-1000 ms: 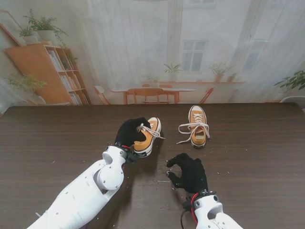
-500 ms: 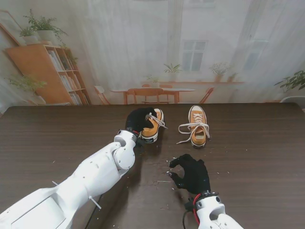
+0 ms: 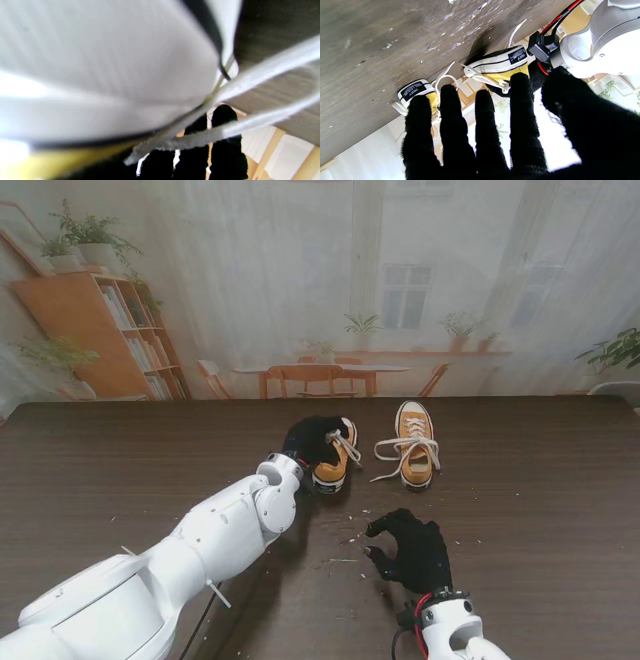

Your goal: Tie the shoelaces into a bow on the shoes

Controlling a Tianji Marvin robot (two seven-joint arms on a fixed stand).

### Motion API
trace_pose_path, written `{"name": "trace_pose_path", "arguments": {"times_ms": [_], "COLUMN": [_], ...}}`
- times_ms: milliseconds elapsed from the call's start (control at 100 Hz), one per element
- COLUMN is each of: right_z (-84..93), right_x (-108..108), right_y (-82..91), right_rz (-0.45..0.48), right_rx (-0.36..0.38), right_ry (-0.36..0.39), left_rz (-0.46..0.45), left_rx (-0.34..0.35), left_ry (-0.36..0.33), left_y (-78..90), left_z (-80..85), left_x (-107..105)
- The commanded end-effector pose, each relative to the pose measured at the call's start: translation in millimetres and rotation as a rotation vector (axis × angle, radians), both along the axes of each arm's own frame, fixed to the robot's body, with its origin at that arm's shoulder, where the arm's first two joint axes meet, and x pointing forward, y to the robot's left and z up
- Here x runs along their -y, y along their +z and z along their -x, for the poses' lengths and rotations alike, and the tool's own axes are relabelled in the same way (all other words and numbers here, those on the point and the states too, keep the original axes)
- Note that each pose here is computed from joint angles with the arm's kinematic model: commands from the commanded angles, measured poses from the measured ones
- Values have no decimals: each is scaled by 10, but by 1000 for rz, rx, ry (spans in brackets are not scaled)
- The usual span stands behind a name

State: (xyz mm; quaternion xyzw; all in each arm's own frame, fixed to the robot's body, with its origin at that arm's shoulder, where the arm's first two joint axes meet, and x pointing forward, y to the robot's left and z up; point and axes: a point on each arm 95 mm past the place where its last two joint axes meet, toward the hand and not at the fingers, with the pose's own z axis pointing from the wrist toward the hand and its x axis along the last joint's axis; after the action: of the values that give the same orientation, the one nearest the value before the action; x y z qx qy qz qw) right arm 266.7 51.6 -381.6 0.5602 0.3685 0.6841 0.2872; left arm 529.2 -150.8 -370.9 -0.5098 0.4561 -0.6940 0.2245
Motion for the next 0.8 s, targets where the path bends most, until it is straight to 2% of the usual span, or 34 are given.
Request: {"name": "trace_pose_path", "arguments": {"times_ms": [0,110,270,590,790], "right_z": [32,51,80,126,155], "right_x": [14,25,30,40,29], "right_y": [1,22,50,91,119], "right_rz": [5,4,0,-10,-10], "right_rx": [-8,-4,3,9,20], "right_ry": [5,5,6,9,11], "left_rz": [-11,-38,-70,-102,-89], "left_rx": [-34,-110,-179,-264,-314], "left_ry": [-15,-37,-55,-104,-119], "left_y": [50,45,54,137,214], "left_z": [7,44,94,164,233], "left_x": [92,93,94,66,45]}}
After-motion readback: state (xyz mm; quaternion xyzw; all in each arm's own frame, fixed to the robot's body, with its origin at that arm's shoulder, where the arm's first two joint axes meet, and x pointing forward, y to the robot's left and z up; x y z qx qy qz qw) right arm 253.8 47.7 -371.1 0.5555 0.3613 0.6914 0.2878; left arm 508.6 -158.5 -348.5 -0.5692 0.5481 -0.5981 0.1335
